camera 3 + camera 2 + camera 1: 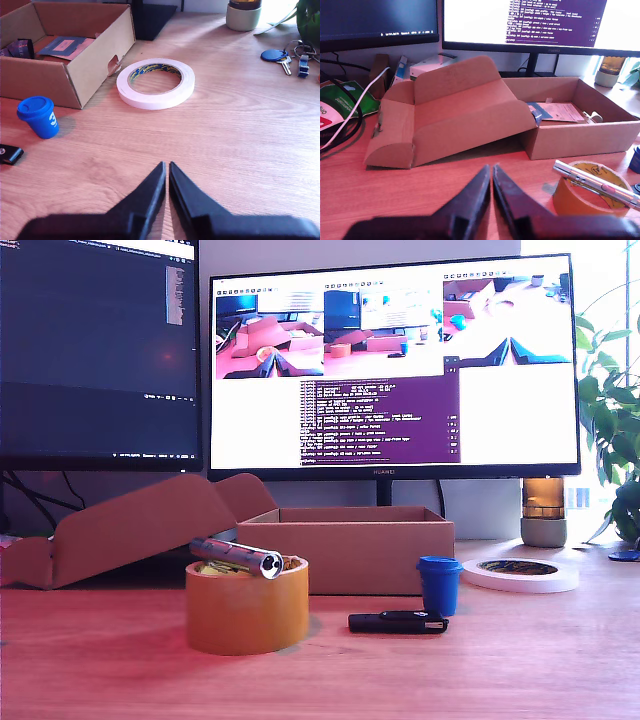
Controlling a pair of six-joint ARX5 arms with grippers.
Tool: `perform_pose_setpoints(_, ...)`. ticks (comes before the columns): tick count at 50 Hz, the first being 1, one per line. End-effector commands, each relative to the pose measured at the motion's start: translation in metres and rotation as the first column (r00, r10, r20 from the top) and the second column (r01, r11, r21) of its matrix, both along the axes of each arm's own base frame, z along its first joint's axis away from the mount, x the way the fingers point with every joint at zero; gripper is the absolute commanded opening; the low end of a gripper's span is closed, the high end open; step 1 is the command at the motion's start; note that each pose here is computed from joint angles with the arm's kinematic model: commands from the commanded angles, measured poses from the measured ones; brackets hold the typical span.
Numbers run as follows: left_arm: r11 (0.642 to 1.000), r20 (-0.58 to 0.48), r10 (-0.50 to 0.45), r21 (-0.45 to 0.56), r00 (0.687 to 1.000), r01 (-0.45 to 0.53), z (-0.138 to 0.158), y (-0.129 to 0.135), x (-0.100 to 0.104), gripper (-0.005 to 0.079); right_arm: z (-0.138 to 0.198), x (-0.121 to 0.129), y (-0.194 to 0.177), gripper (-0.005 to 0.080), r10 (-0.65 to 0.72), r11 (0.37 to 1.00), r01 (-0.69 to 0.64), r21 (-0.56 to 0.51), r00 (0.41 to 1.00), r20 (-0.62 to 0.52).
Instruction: Pick up the laser pointer and place it inside the cardboard box
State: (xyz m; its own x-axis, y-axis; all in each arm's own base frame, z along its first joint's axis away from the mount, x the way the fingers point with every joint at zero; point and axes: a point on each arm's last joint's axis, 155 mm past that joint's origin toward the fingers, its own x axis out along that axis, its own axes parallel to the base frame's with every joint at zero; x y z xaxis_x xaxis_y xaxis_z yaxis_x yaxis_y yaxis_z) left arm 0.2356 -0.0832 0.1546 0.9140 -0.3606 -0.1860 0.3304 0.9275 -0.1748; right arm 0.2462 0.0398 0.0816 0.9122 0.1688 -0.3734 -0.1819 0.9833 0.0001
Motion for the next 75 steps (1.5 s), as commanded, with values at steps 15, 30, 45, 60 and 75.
perform_pose_setpoints(15,1.000,-0.076,0.022,-0.014,0.997,-0.023,-0.021,0.004,-0.003,-0.0021,0.033,0.011,0.003,-0.0011,0.008,1.000,-0.012,0.024,0.988,0.152)
perform_pose_setpoints(30,0.966,0.098,-0.230,-0.094,0.968,0.239,0.028,-0.042,-0.019,-0.0021,0.045,-0.006,0.059,-0.0011,0.265,0.943,-0.293,0.160,0.949,0.172)
perform_pose_setpoints(45,0.918,0.148,-0.394,0.029,0.907,0.395,0.057,-0.069,-0.037,-0.0021,0.049,-0.044,0.114,-0.0011,0.529,0.785,-0.554,0.278,0.833,0.165)
perform_pose_setpoints(60,0.728,0.162,-0.611,0.499,0.775,0.470,0.066,-0.091,-0.039,0.0004,0.049,-0.053,0.124,-0.0011,0.578,0.751,-0.601,0.273,0.798,0.168)
perform_pose_setpoints(75,0.447,0.038,-0.776,0.737,0.630,0.507,0.052,-0.121,-0.029,0.0041,0.049,-0.053,0.124,-0.0011,0.578,0.751,-0.601,0.273,0.798,0.167)
